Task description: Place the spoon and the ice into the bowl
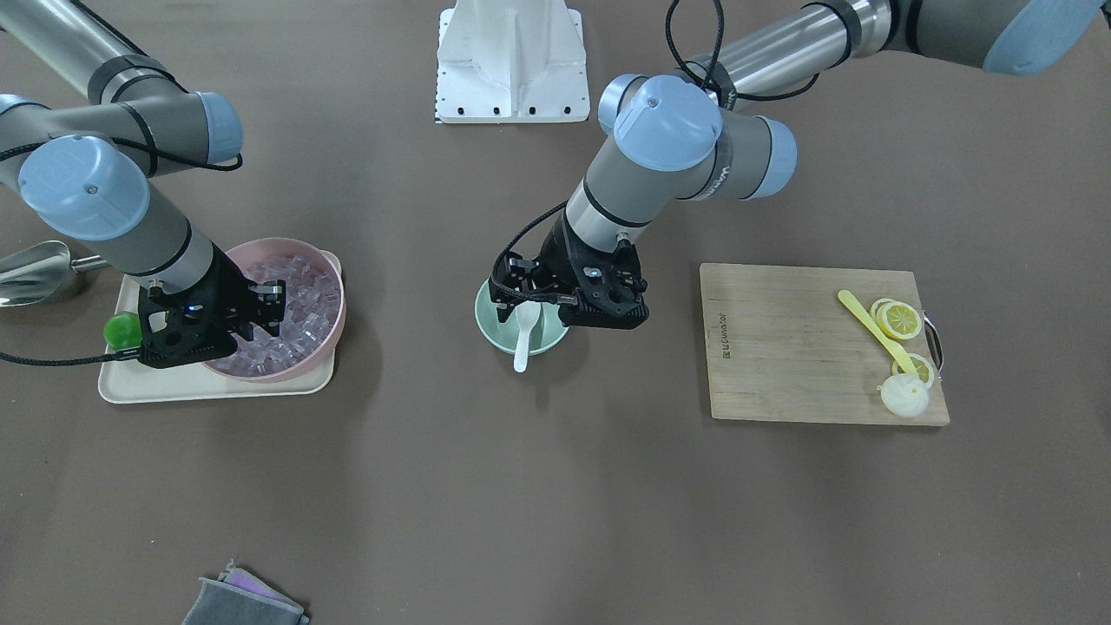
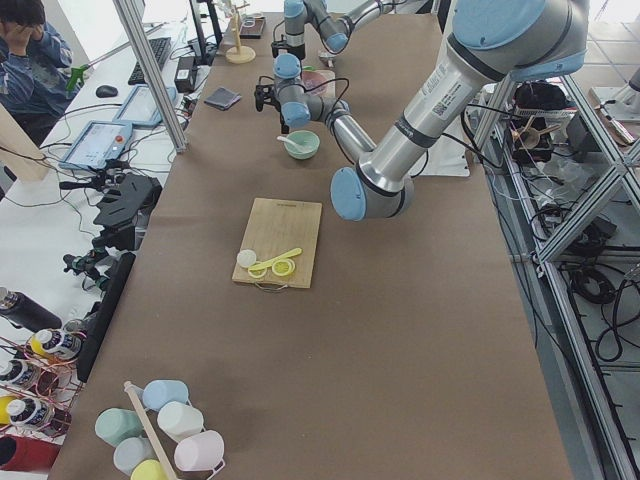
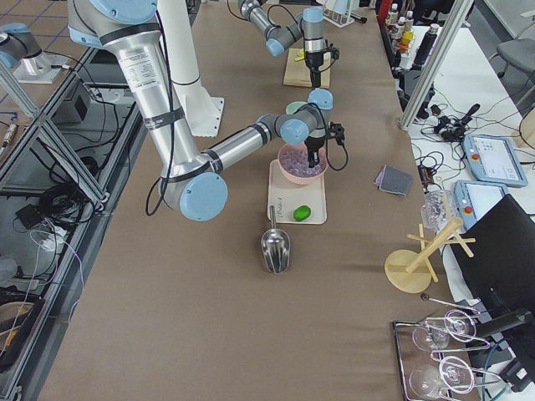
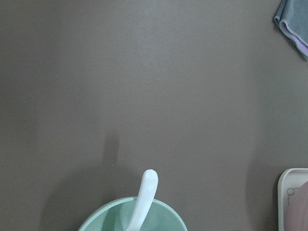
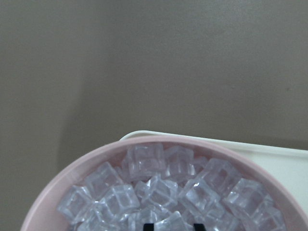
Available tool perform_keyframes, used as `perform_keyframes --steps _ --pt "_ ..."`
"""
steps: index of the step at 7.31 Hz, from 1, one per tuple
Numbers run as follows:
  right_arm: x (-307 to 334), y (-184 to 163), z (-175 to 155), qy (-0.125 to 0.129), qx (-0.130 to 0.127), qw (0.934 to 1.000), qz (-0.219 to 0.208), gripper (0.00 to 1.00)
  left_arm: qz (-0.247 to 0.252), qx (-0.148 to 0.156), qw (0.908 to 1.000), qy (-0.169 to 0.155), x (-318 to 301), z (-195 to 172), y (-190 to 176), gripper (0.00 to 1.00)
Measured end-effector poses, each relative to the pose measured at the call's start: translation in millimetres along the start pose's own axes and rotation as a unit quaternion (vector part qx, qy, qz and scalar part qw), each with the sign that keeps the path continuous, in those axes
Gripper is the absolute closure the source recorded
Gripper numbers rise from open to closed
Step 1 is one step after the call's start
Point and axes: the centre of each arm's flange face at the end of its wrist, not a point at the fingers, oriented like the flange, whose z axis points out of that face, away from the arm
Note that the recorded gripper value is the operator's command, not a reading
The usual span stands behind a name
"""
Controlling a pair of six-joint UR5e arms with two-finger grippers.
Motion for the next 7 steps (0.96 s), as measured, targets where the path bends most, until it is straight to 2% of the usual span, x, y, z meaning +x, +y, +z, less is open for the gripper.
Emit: perform_keyframes --steps 2,4,5,7 --pt "4.5 -4.9 -22.4 -0.024 -0.001 0.9997 0.004 1.0 0.0 0.001 1.0 0.001 -1.1 -0.2 -0.5 0.13" --pt "-13.4 -5.0 -46.2 -0.042 0.009 0.999 0.007 1.0 0.001 0.008 1.0 0.006 -12.6 -10.2 -5.9 0.13" --pt "-42.5 -4.5 -50.4 -0.052 0.014 0.9984 0.019 1.0 0.004 0.014 0.9999 0.003 -40.5 -26.8 -16.3 0.09" --pt "-137.6 4.8 -36.6 -0.06 0.027 0.9966 0.05 1.0 0.047 0.006 0.9988 -0.01 -125.8 -73.1 -43.5 0.04"
